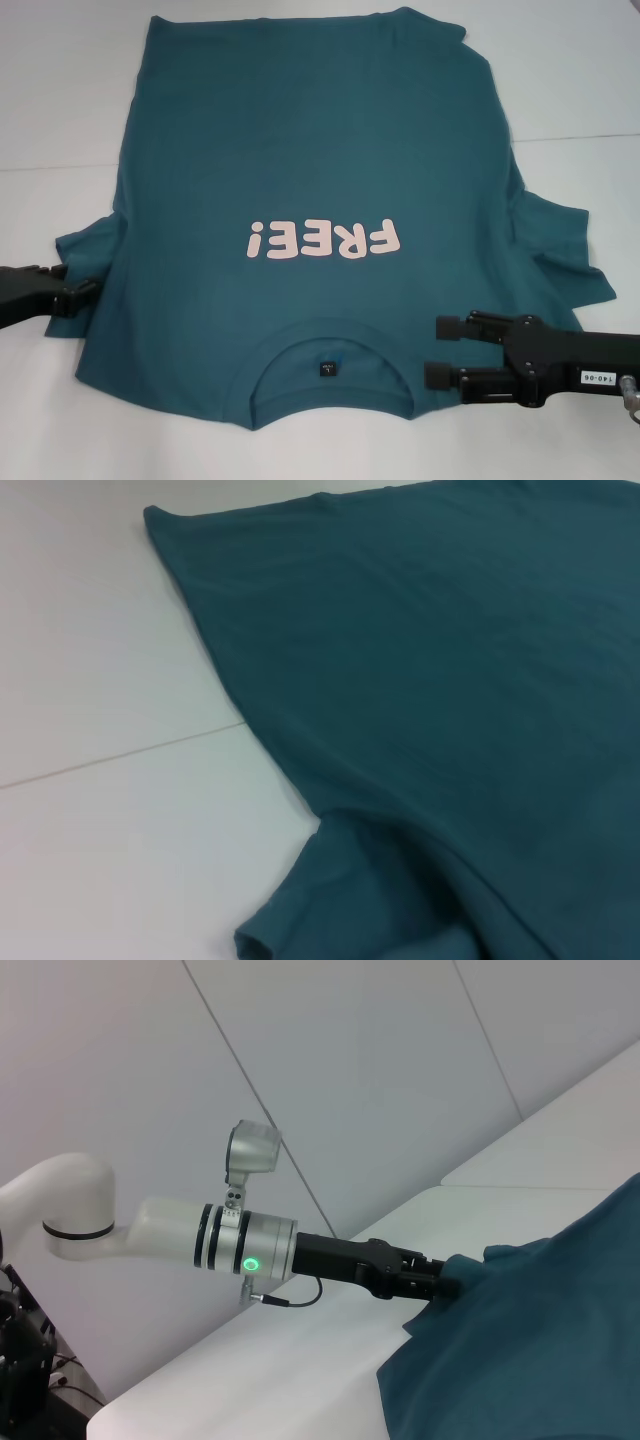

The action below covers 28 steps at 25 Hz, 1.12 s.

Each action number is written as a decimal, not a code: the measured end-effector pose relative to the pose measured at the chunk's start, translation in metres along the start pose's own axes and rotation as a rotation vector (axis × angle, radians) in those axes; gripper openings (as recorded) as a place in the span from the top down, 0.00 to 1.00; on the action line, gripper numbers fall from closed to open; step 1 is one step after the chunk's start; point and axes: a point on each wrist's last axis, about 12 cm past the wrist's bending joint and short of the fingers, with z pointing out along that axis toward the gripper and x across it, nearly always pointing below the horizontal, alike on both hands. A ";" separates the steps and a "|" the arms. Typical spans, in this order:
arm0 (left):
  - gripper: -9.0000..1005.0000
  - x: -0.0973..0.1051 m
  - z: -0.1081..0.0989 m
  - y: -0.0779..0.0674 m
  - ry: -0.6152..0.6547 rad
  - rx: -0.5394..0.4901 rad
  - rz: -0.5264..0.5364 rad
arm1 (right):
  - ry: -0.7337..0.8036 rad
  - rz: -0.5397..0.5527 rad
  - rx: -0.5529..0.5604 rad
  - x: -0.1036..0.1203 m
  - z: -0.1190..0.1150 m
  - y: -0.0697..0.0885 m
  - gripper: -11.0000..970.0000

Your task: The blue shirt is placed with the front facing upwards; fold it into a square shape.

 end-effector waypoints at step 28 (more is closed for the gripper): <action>0.94 -0.012 0.002 -0.006 -0.007 0.021 0.054 | -0.005 0.002 0.004 0.001 -0.001 0.000 0.03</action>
